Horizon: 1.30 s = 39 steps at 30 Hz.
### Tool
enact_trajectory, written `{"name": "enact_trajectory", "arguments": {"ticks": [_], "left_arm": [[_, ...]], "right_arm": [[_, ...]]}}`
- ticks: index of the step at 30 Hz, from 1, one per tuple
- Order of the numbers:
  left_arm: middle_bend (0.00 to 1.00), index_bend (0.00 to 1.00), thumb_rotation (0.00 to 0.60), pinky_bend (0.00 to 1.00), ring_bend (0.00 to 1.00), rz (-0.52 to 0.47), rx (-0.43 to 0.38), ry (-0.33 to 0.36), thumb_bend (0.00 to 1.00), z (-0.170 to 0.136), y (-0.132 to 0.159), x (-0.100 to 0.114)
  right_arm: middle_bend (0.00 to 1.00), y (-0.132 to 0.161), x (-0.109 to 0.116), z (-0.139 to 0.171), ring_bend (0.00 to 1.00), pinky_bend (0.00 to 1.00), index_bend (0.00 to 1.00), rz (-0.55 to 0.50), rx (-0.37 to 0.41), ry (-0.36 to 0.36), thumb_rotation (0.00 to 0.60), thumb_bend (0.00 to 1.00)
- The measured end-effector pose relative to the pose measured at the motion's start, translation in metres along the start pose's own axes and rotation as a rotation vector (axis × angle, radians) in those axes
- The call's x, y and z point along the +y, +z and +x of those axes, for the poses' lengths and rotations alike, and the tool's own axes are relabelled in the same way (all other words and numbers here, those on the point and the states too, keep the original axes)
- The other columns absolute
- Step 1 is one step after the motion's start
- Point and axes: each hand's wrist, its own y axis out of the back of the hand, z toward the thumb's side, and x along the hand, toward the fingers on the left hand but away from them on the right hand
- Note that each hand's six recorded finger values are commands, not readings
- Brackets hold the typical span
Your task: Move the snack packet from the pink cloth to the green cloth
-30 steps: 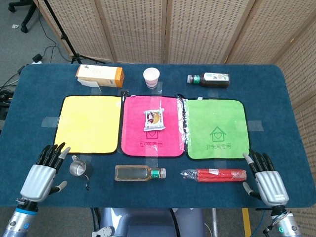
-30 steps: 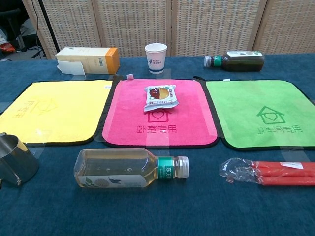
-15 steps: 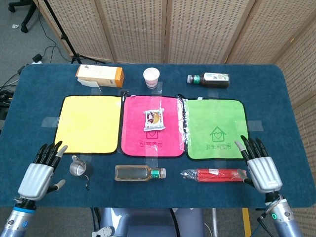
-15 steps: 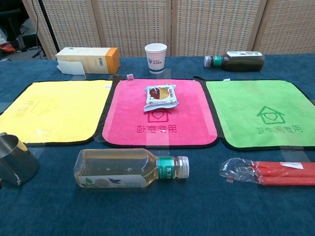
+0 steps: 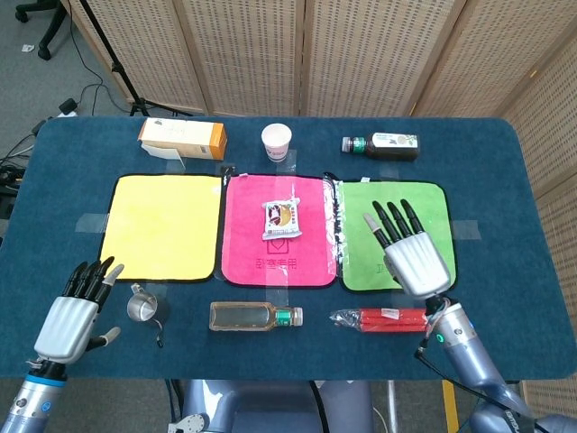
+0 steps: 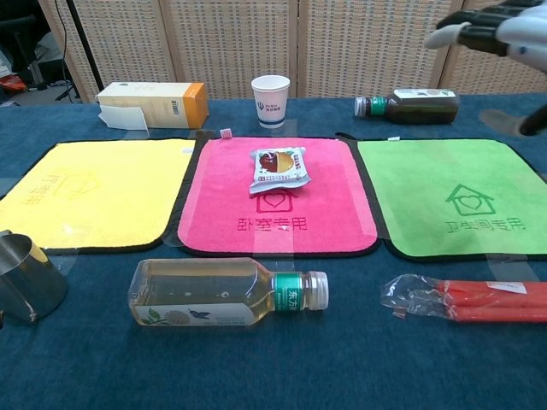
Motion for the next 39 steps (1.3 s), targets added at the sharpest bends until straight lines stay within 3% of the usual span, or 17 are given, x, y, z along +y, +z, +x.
{"name": "enact_trajectory", "arguments": {"ticks": [11, 16, 21, 30, 39], "left_arm": [[0.0, 0.0, 0.6, 0.0, 0.0, -0.017, 0.012, -0.026, 0.04, 0.005, -0.003, -0.007], [0.0, 0.0, 0.6, 0.0, 0.0, -0.02, 0.02, -0.034, 0.04, 0.008, -0.007, -0.011], [0.0, 0.0, 0.6, 0.0, 0.0, -0.025, 0.023, -0.035, 0.04, 0.011, -0.009, -0.014], [0.0, 0.0, 0.6, 0.0, 0.0, -0.026, 0.006, -0.041, 0.04, 0.013, -0.007, -0.018], [0.0, 0.0, 0.6, 0.0, 0.0, -0.032, -0.006, -0.045, 0.04, 0.013, -0.003, -0.021]], "right_arm": [[0.02, 0.064, -0.007, -0.081, 0.0, 0.0, 0.06, 0.112, 0.087, 0.0, 0.6, 0.7], [0.05, 0.091, -0.02, -0.108, 0.0, 0.0, 0.1, 0.191, 0.122, 0.018, 0.6, 0.8], [0.06, 0.115, -0.044, -0.13, 0.0, 0.0, 0.13, 0.233, 0.123, 0.066, 0.6, 0.83], [0.06, 0.145, -0.062, -0.142, 0.0, 0.0, 0.14, 0.263, 0.164, 0.11, 0.6, 0.83], [0.06, 0.167, -0.063, -0.145, 0.0, 0.0, 0.14, 0.242, 0.19, 0.119, 0.6, 0.83]]}}
